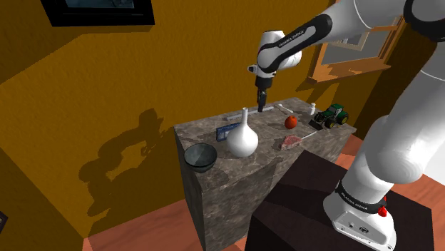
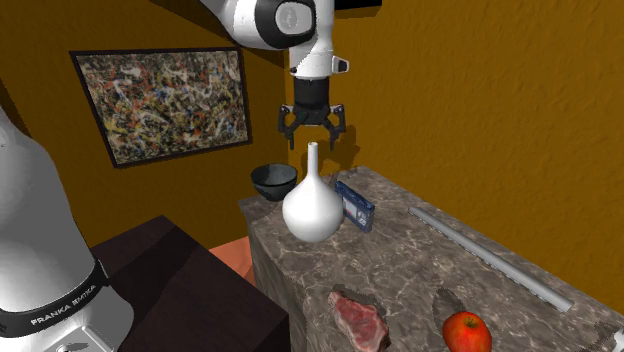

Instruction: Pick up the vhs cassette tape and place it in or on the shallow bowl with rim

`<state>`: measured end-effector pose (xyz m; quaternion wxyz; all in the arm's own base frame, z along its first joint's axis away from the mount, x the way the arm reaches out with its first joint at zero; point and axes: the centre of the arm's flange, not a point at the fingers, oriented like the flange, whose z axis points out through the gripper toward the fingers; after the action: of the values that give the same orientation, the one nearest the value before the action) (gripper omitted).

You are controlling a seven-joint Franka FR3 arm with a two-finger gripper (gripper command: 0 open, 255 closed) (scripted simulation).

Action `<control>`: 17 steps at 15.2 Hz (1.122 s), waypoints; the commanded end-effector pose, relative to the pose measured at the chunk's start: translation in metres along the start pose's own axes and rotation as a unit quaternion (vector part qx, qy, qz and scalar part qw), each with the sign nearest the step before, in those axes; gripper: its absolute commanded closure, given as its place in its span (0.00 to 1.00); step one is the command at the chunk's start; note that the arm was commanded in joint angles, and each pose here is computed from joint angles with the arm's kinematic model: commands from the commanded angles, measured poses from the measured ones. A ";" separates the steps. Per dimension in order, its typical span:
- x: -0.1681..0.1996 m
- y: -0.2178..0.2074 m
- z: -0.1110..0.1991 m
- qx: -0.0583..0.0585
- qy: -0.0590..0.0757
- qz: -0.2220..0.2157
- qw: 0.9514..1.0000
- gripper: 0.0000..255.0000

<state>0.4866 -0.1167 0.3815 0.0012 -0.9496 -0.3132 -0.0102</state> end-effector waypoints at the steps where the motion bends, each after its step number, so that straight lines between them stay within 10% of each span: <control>1: 0.013 0.013 0.021 -0.002 -0.001 -0.028 1.000 0.00; 9: 0.062 0.064 0.098 -0.008 -0.004 -0.130 0.991 0.00; 17: 0.120 0.105 0.175 -0.014 -0.007 -0.231 0.973 0.00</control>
<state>0.6427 -0.1316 0.2221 -0.0185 -0.8589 -0.5117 -0.0107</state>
